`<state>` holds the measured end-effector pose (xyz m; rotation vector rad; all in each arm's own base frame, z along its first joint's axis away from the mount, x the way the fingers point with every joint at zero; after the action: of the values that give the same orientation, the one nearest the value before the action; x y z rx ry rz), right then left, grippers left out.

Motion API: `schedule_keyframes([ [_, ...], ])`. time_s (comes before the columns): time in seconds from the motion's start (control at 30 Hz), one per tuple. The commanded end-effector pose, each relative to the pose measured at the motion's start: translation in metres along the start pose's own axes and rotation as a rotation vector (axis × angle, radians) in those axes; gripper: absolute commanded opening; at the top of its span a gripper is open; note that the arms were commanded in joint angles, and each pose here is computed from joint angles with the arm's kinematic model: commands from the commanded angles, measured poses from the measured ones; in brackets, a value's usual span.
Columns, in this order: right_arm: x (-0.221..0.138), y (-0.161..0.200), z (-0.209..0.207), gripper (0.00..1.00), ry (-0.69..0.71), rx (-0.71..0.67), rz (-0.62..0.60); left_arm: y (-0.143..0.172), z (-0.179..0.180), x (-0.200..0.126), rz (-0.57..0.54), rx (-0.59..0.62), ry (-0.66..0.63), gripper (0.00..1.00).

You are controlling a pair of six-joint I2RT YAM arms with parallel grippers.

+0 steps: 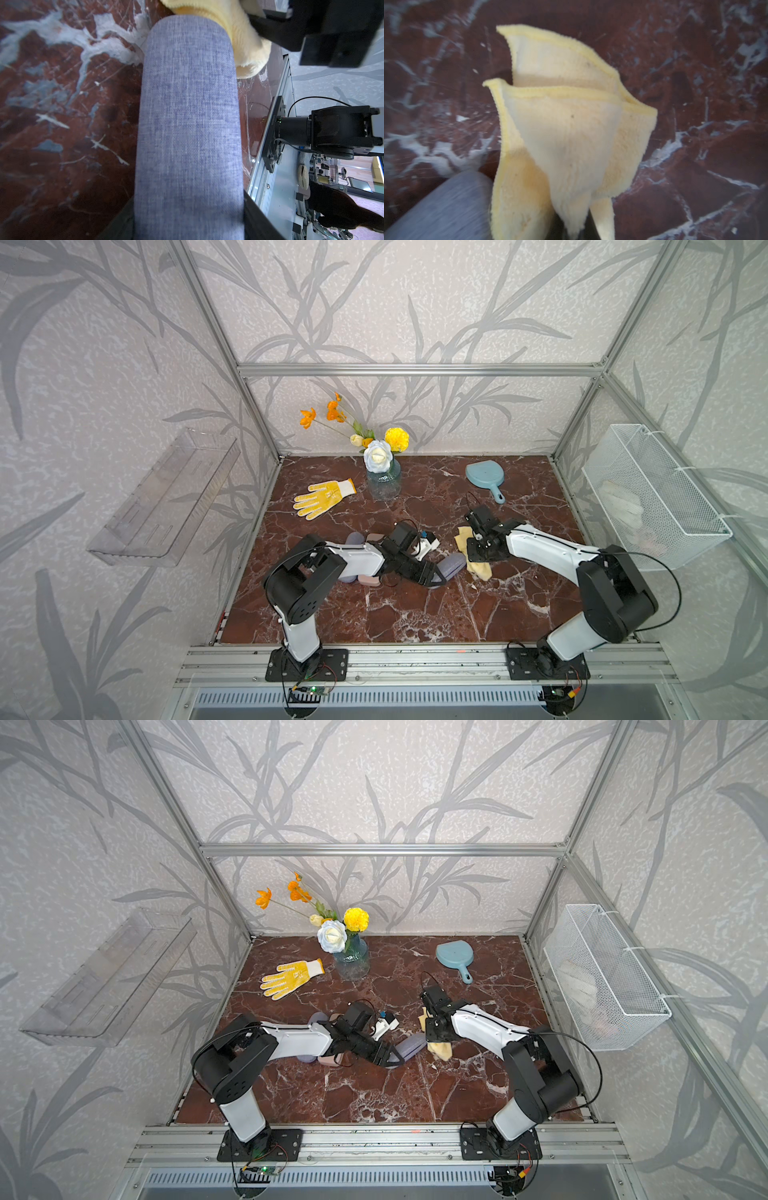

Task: Wipe the eyeglass case
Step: Wipe the dirt from the eyeglass case.

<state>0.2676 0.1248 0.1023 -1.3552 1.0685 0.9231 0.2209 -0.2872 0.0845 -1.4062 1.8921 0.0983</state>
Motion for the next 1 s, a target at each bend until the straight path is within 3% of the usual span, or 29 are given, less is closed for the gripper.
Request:
schedule_keyframes([
  [0.0,-0.038,-0.009,-0.002,0.00,0.046,-0.089,-0.106,0.013,0.005,0.000,0.045,-0.068,0.005,0.00],
  [0.1,-0.076,0.010,0.022,0.00,-0.134,-0.161,-0.149,0.014,0.007,-0.001,0.042,-0.078,0.007,0.00],
  [0.2,-0.097,0.043,0.048,0.00,-0.357,-0.184,-0.108,0.011,0.008,-0.001,0.034,-0.081,0.018,0.00],
  [0.27,-0.095,0.060,0.060,0.00,-0.489,-0.128,-0.040,0.010,0.009,-0.001,0.030,-0.086,0.024,0.00],
  [0.37,-0.078,0.068,0.068,0.00,-0.575,0.013,0.000,0.009,0.005,-0.002,0.024,-0.063,0.048,0.00],
  [0.5,-0.039,0.059,0.056,0.00,-0.502,0.113,0.034,0.009,0.003,-0.004,0.021,-0.054,0.054,0.00],
  [0.6,-0.012,0.034,0.034,0.00,-0.373,0.137,0.079,0.011,0.004,-0.003,0.025,-0.058,0.055,0.00],
  [0.73,0.003,-0.002,0.008,0.00,-0.161,0.102,0.022,0.011,0.004,-0.001,0.031,-0.060,0.074,0.00],
  [0.87,-0.013,-0.031,-0.001,0.00,-0.014,0.012,-0.050,0.011,0.005,0.000,0.034,-0.061,0.068,0.00],
  [0.97,-0.046,-0.029,0.004,0.00,-0.051,-0.030,-0.129,0.011,0.006,0.000,0.034,-0.063,0.059,0.00],
])
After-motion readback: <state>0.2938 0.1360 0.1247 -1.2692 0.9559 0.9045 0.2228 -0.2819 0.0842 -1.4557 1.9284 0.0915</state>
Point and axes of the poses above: each gripper's point midway between its finger pads, its own x axis out along the fingers, its own z axis along the line the jaws close on, y = z × x, the point moved 7 cm from there along -x, back along the fingers, and after that the axes turned 3 degrees about x, right-handed, at the moved point
